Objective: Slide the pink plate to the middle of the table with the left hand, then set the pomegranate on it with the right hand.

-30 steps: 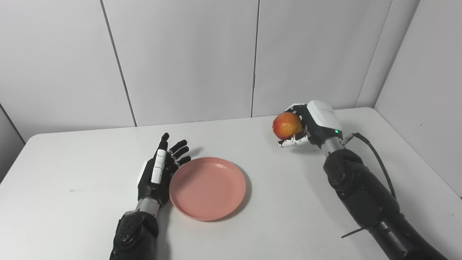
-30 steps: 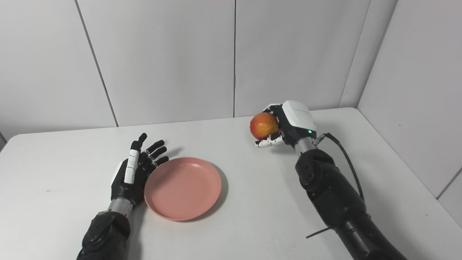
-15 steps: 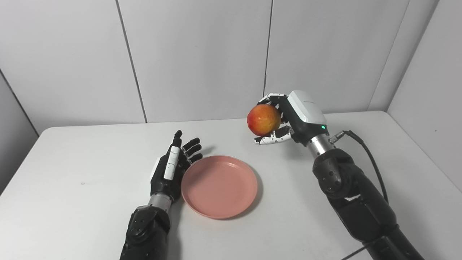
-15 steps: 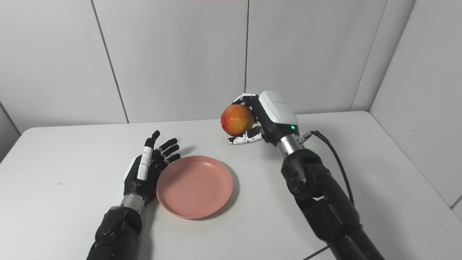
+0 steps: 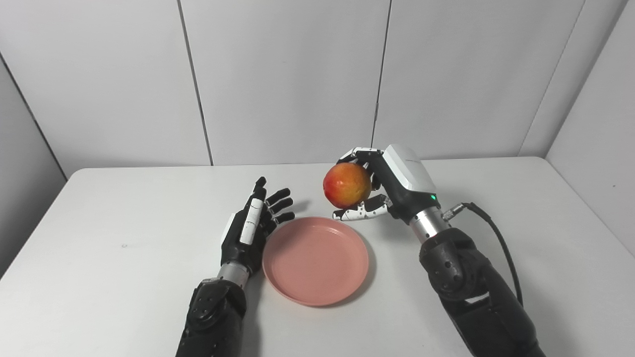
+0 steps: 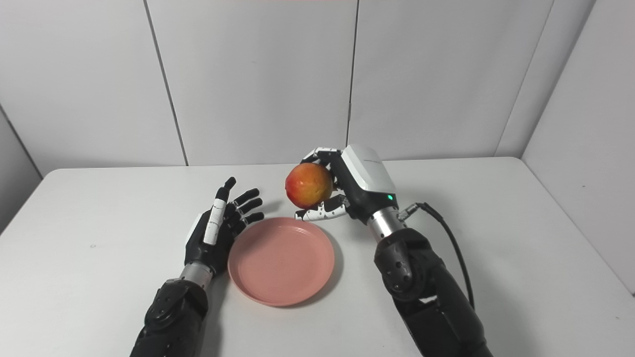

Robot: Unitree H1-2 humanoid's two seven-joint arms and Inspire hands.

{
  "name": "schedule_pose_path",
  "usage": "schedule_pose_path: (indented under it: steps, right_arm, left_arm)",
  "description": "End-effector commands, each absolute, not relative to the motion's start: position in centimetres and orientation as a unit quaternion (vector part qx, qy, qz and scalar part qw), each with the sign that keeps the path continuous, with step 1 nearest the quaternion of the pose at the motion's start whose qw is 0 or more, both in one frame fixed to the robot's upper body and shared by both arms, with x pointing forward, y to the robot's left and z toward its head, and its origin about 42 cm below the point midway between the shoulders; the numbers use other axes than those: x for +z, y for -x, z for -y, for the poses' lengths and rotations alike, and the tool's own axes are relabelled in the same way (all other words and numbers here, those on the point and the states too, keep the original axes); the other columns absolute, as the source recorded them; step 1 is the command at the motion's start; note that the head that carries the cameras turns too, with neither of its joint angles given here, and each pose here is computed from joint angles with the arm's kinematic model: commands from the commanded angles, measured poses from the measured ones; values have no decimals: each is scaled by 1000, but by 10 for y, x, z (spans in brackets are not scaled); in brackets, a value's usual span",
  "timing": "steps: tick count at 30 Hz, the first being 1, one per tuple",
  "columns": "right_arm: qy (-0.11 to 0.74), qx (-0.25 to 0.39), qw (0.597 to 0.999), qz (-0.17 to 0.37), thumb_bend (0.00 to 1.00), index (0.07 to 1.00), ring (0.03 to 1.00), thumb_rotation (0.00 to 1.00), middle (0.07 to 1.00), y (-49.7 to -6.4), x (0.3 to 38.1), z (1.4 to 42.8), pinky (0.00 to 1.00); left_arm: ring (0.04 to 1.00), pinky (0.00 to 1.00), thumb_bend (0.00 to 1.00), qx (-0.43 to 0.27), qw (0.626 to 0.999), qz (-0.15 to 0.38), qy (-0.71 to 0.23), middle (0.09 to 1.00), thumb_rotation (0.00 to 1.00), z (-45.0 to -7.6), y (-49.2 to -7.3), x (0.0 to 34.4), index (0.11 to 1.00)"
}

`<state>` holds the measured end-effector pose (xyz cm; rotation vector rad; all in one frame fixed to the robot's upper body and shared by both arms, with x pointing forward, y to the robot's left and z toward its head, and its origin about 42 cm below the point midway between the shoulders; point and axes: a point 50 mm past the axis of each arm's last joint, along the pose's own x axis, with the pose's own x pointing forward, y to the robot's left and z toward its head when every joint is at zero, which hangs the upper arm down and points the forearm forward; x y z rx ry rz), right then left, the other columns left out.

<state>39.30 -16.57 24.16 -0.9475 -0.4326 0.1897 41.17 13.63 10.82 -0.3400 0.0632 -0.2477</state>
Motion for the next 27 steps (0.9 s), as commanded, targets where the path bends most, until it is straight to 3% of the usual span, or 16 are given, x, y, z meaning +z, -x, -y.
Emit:
schedule_pose_path:
  steps: [1, 2, 5, 10, 14, 27]
  right_arm:
    - [442, 81, 850, 274, 522, 494, 459, 13, 496, -391, 266, 156, 358]
    - [443, 80, 850, 274, 518, 492, 506, 84, 570, -390, 263, 155, 403]
    - [444, 81, 850, 272, 514, 494, 549, 144, 635, -387, 259, 154, 447]
    - [448, 79, 852, 261, 513, 493, 753, 158, 784, -386, 250, 153, 658]
    - [448, 77, 851, 261, 513, 493, 860, 158, 819, -386, 246, 154, 789]
    - [424, 96, 869, 236, 515, 492, 888, 159, 819, -373, 228, 157, 889]
  left_arm:
    - [783, 701, 928, -124, 974, -81, 171, 777, 747, -129, -405, 91, 1000]
    - [786, 712, 928, -124, 974, -81, 171, 781, 749, -129, -405, 91, 1000]
    - [789, 724, 930, -125, 974, -82, 172, 784, 748, -129, -405, 91, 1000]
    - [794, 739, 930, -126, 973, -83, 173, 787, 753, -129, -405, 91, 1000]
    - [787, 739, 934, -125, 974, -84, 171, 789, 755, -130, -405, 91, 1000]
    - [783, 745, 930, -126, 973, -82, 177, 786, 781, -122, -406, 96, 1000]
